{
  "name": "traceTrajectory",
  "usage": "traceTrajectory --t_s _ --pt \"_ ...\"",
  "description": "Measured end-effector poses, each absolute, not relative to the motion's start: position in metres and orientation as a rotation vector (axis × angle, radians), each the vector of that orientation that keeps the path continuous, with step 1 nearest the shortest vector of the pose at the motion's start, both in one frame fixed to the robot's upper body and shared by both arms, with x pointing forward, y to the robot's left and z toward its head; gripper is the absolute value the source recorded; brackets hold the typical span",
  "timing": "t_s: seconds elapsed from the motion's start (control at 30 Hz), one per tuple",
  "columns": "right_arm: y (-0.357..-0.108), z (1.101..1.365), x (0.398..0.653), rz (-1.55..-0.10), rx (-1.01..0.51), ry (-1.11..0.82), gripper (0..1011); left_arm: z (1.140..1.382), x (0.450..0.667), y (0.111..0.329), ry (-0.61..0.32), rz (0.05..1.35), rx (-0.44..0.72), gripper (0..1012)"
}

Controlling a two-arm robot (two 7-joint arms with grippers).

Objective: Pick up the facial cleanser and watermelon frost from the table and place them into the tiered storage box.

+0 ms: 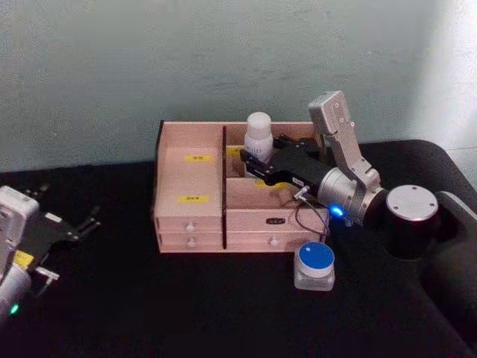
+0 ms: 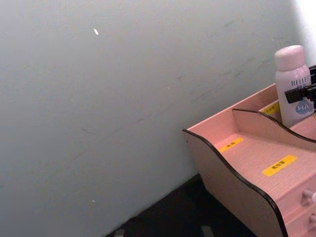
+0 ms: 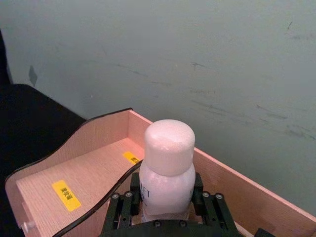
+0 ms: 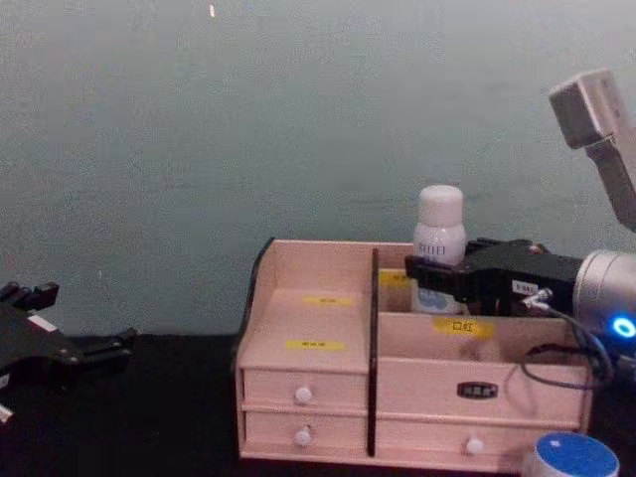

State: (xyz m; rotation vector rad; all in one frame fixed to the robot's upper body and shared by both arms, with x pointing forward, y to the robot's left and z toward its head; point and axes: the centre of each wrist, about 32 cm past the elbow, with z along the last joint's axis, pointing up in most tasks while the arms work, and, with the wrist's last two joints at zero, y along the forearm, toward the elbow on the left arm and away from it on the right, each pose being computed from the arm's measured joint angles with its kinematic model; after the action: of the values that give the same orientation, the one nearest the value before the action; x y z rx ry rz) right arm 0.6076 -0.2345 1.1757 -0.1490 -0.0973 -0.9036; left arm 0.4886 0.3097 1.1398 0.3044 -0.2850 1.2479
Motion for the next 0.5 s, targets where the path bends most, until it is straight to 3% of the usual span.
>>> traceTrajectory --t_s 0.5 --pt "-0.2348 1.1755 0.6074 -0.904 -0.149 -0.097 595 1.1398 0.4886 0.3097 -0.285 1.248 0.304 1001"
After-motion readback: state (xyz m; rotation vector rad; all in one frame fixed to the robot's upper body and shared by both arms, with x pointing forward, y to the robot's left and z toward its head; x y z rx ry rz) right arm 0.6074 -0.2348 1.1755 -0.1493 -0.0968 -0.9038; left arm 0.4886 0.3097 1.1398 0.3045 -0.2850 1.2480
